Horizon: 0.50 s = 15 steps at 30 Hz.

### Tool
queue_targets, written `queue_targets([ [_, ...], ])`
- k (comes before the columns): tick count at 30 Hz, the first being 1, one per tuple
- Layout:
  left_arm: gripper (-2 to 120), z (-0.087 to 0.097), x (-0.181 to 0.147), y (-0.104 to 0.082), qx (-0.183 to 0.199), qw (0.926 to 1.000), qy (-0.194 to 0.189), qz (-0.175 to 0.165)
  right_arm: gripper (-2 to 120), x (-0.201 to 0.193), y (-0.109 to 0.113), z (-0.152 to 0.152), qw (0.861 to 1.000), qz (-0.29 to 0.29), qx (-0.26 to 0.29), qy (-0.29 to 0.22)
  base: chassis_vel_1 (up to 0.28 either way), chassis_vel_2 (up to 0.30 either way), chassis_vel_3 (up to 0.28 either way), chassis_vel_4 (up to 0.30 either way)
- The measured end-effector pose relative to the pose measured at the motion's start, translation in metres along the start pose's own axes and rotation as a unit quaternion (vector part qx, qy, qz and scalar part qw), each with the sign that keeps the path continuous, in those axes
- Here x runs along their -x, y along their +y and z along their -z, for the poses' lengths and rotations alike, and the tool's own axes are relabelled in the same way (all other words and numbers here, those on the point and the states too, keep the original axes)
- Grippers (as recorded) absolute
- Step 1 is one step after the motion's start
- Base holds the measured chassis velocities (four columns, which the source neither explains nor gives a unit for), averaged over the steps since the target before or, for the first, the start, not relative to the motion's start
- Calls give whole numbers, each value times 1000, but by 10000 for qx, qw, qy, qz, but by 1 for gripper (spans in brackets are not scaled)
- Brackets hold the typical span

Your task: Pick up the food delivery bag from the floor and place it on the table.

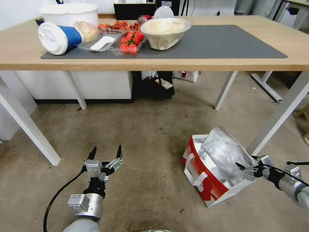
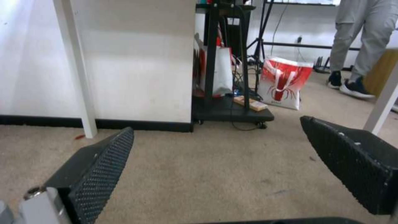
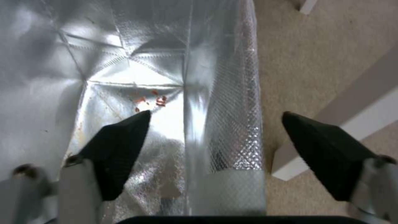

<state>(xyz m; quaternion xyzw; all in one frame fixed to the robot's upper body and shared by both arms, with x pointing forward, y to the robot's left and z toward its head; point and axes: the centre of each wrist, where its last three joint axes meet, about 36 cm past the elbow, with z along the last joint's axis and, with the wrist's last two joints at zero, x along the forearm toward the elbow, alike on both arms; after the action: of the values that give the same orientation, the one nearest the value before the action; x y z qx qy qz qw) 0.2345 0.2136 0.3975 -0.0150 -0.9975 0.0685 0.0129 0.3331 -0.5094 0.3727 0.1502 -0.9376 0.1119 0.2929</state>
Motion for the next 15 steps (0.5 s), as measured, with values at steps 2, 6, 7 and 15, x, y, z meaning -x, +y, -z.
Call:
queue_targets([
  [2, 100, 0, 0, 0, 16, 10000, -1, -5, 79, 0, 0, -1, 10000, -12, 2, 20, 0, 0, 0, 0],
  [6, 100, 3, 2, 1, 39, 10000, -52, 6, 65, 1, -3, -3, 9999, -82, 19, 85, 0, 0, 0, 0],
  [7, 100, 3, 2, 1, 33, 10000, -55, 15, 61, 1, -3, -3, 9999, -86, 25, 87, 0, 0, 0, 0],
  [15, 100, 4, 1, 0, 13, 10000, -63, 46, 34, 1, -2, -5, 9999, -94, 65, 90, 0, 0, 0, 0],
])
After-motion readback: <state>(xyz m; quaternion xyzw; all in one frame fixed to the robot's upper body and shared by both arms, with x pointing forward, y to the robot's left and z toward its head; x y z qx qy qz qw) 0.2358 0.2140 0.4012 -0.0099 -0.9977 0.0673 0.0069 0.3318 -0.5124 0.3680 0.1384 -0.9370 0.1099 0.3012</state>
